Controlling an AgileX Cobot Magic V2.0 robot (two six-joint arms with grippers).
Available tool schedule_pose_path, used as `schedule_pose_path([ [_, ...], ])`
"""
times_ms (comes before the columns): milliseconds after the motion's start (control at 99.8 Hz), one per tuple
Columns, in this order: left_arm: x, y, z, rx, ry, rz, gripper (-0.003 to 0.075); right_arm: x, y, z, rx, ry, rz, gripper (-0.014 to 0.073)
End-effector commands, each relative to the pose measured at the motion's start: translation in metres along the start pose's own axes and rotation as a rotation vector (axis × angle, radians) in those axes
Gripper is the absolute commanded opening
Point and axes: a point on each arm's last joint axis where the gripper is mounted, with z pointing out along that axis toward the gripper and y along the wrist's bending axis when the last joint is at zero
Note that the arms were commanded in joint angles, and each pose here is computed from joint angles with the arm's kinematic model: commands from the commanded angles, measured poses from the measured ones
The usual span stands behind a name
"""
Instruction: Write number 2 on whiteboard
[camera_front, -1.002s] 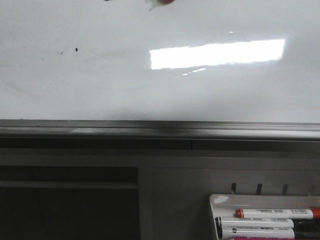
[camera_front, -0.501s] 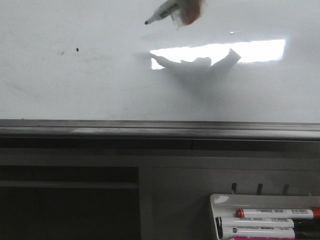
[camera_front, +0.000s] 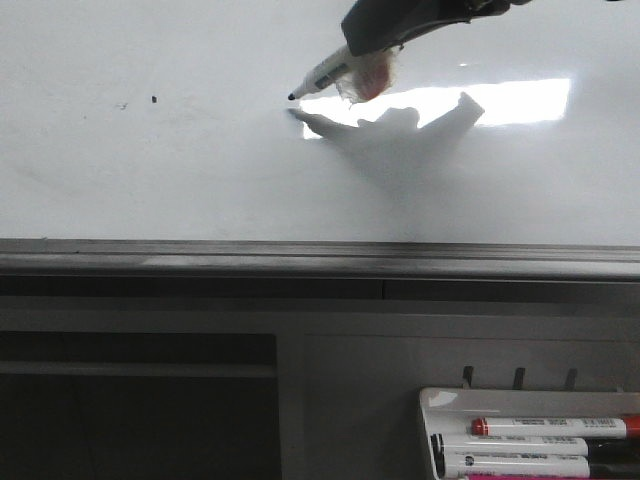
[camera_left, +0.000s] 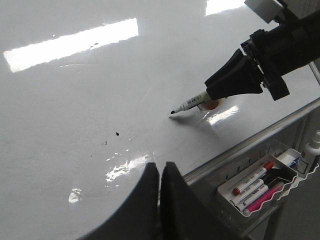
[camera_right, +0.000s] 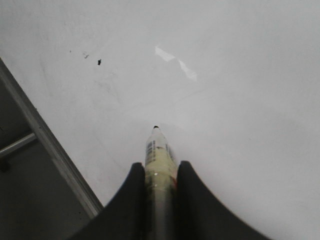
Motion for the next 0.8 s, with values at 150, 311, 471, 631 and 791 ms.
schedule_pose_path([
  [150,-0.014,0.001,-0.002,-0.004,-0.094,-0.024,-0.002,-0.016,-0.01,-0.005,0.086,-0.084,0.005,-0.007],
  [311,-0.014,0.001,-0.002,-0.003,-0.094,-0.025,-0.002,-0.012,-0.025,-0.008,0.126,-0.073,0.026,-0.007],
  [471,-0.014,0.001,-0.002,-0.003,-0.094,-0.025,-0.002,-0.003,-0.045,-0.015,0.142,-0.021,0.054,-0.006],
  [631,-0.014,0.001,-0.002,-0.003,-0.094,-0.025,-0.002,0.002,-0.055,-0.031,0.144,0.02,0.069,-0.006],
  [791,-0.014,0.001,-0.002,-0.003,-0.094,-0.025,-0.002,0.004,-0.049,-0.039,0.102,0.069,0.087,-0.006],
])
